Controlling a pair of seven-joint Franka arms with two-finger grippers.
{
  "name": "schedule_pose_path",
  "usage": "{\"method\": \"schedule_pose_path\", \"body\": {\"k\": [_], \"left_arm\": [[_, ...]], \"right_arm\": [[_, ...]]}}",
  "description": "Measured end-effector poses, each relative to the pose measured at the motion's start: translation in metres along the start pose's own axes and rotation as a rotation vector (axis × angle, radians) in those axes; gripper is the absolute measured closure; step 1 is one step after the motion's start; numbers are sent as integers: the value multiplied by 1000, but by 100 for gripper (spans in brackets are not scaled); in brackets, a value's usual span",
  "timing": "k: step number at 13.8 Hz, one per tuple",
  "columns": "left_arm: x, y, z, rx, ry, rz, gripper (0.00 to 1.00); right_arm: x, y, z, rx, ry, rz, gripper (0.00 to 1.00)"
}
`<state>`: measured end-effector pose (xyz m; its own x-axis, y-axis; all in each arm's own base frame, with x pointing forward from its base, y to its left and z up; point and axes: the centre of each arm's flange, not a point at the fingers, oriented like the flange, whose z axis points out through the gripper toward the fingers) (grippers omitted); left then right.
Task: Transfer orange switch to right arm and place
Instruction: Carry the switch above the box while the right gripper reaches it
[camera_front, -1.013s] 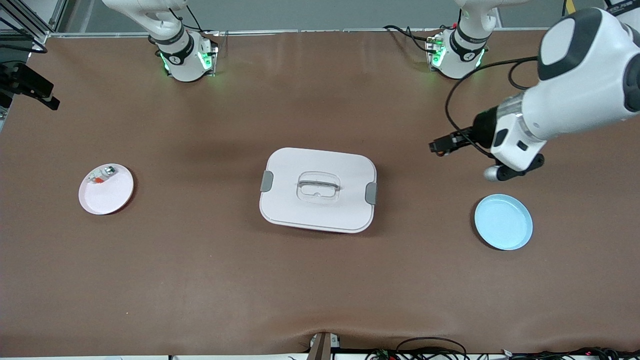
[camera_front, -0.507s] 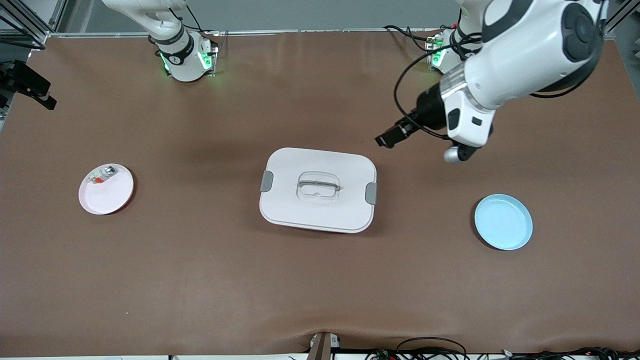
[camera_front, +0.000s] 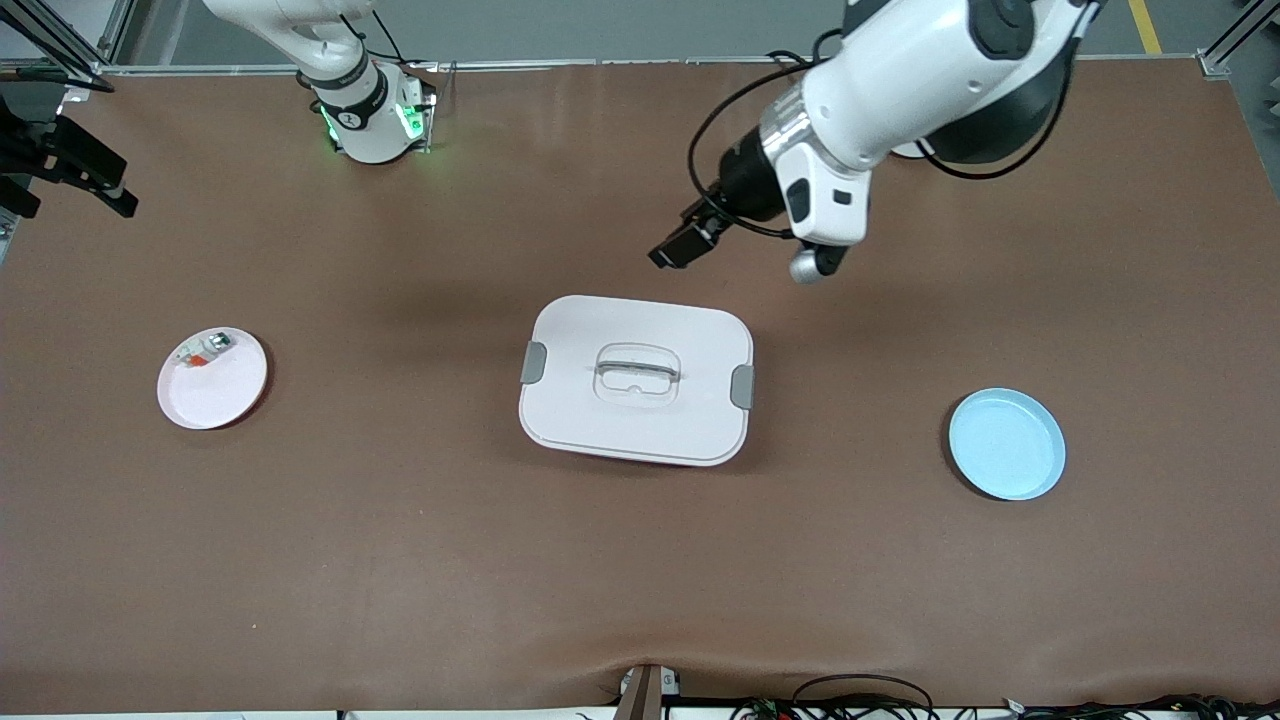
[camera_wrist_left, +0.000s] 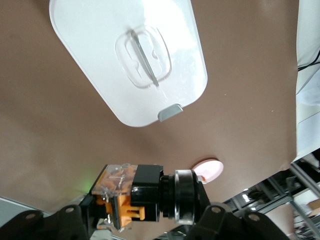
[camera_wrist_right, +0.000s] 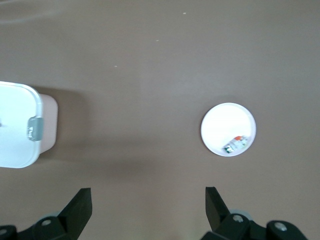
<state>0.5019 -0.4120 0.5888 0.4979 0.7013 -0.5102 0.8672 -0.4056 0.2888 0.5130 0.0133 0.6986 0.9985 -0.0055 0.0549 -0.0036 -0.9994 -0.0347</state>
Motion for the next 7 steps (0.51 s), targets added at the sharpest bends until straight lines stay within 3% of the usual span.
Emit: {"method": "schedule_pose_path", "body": {"k": [2,5,7], "left_arm": [[-12,3,18,-35,-21,-111,28],[-24,5,51,-63,-13,-246,28],[-35,6,68,-109,8,-315,28]], "right_arm": [[3,-8,4,26,-6,-13,0],[4,-33,8,152,-17,-34,0],[8,-52,18,211,-15,20,0]]}}
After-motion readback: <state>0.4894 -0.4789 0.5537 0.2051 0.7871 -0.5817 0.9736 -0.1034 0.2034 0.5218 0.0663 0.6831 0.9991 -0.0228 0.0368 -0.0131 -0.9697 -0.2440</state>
